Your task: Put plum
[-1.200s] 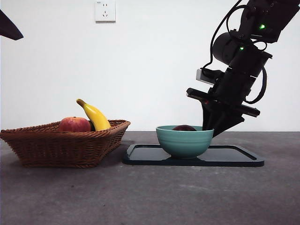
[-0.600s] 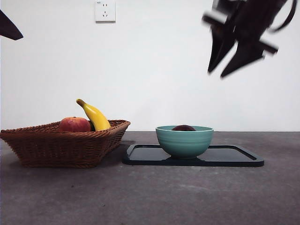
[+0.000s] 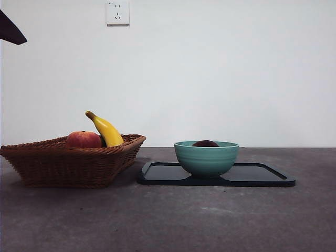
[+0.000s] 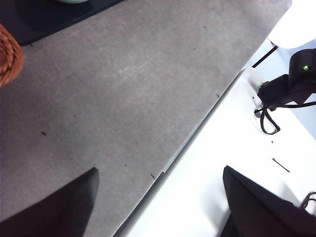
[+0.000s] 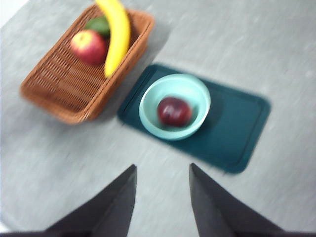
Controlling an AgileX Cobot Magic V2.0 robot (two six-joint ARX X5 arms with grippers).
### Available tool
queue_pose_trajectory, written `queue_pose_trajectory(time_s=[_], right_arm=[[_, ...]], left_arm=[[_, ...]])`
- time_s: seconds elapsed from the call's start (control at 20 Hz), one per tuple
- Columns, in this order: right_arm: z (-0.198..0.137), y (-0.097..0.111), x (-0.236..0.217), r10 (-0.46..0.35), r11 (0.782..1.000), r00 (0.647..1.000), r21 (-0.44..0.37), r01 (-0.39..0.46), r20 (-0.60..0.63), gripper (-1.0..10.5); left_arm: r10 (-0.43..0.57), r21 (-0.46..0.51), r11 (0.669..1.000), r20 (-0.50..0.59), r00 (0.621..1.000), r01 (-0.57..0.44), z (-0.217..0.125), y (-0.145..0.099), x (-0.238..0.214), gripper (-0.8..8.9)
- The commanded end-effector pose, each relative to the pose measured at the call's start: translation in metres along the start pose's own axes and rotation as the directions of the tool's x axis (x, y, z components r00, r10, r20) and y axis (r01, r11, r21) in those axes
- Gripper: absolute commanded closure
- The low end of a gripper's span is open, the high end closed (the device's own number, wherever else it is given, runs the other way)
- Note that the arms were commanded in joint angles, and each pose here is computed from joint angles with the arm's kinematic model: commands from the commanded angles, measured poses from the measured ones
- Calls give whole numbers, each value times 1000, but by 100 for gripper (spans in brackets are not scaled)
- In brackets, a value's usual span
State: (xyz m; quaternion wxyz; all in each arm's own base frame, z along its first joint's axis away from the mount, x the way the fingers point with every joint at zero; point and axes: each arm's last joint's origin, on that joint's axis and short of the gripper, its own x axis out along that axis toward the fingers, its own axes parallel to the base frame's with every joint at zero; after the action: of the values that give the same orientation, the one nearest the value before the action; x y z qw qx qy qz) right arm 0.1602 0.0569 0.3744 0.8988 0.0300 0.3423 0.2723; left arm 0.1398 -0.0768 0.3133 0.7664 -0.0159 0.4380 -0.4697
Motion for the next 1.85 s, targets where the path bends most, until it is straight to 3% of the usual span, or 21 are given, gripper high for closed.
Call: queue_pose_trajectory(time_s=[0.05, 0.35, 0.6, 1.4, 1.85], right_arm=[[-22, 2, -3, 57, 998, 998, -12, -58, -9, 775], [-75, 5, -5, 235, 972, 971, 2, -235, -42, 775], [-94, 3, -3, 237, 971, 969, 15, -237, -64, 775], [-93, 3, -4, 238, 971, 969, 13, -238, -60, 775], [-93, 3, -4, 238, 971, 969, 12, -238, -60, 775]], left_arm=[[-9, 29, 1000, 9, 1000, 8, 3, -1, -1, 411], [-8, 32, 999, 12, 1000, 8, 4, -1, -1, 410], [-8, 35, 999, 15, 1000, 7, 4, -1, -1, 411], [-6, 41, 999, 29, 1000, 5, 6, -1, -1, 411], [34, -40, 999, 243, 969, -26, 51, -4, 4, 409]])
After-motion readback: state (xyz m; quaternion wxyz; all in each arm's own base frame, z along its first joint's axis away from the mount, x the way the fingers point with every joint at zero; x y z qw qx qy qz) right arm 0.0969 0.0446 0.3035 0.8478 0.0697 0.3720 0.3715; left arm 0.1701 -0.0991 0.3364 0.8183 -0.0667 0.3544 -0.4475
